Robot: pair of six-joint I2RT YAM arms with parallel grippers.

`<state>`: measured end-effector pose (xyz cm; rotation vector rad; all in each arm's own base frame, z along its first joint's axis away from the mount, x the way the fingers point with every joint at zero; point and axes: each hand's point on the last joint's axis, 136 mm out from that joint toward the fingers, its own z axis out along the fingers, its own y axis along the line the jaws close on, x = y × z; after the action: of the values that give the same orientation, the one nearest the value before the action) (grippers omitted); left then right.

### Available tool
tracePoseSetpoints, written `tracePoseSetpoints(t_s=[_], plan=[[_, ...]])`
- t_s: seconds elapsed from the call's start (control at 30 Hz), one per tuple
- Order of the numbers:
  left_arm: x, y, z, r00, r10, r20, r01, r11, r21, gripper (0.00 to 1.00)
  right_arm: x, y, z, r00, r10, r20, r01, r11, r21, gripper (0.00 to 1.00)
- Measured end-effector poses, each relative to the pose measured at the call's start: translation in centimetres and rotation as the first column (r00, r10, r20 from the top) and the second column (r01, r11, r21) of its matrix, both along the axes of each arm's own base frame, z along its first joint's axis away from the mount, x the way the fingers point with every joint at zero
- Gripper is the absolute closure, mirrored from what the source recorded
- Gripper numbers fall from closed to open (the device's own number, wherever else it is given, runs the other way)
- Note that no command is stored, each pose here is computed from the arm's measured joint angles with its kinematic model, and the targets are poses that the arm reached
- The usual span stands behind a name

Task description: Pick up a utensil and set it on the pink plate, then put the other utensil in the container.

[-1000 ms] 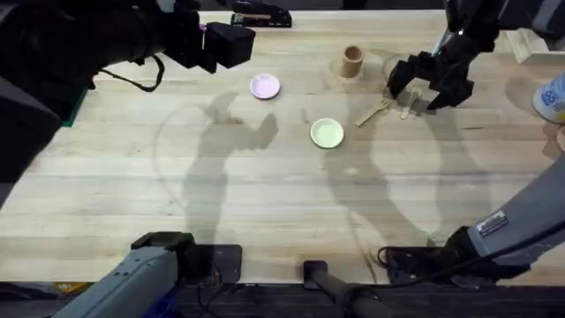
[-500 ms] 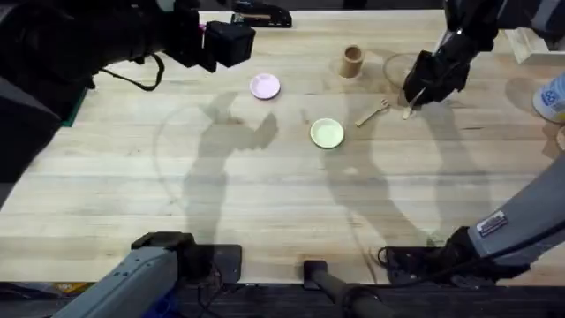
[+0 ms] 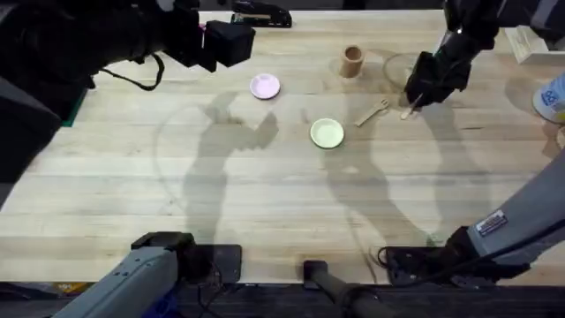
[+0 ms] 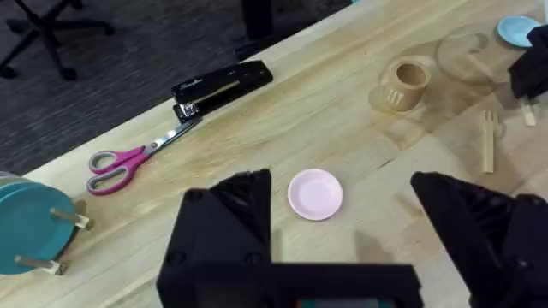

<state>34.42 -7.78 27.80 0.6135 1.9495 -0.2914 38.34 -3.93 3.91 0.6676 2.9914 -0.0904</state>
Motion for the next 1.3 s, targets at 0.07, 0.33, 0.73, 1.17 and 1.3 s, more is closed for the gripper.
tracePoseSetpoints(t_s=[0.07,0.33,0.73,1.17,1.3], plan=[[0.0,0.0,0.1,1.000,0.000,0.004,0.000,1.000,0.000,0.008,-0.6,-0.1,0.1,0.999,0.021,-0.033,-0.022,1.000,-0.014,0.970],[0.0,0.0,0.1,1.000,-0.001,0.005,0.001,1.000,0.000,0.008,0.3,1.3,3.5,0.981,0.178,-0.073,-0.181,0.982,-0.048,0.970],[0.0,0.0,0.1,1.000,0.000,0.004,0.000,1.000,0.000,0.008,7.0,11.5,12.6,0.768,0.613,0.185,-0.593,0.790,-0.152,0.970],[0.0,0.0,0.1,1.000,0.000,0.004,0.000,1.000,0.000,0.008,8.1,25.7,15.3,0.459,0.781,0.424,-0.799,0.572,-0.187,0.970],[0.0,0.0,0.1,1.000,0.000,0.004,0.000,1.000,0.000,0.008,7.3,28.4,15.4,0.410,0.798,0.441,-0.827,0.530,-0.190,0.970]])
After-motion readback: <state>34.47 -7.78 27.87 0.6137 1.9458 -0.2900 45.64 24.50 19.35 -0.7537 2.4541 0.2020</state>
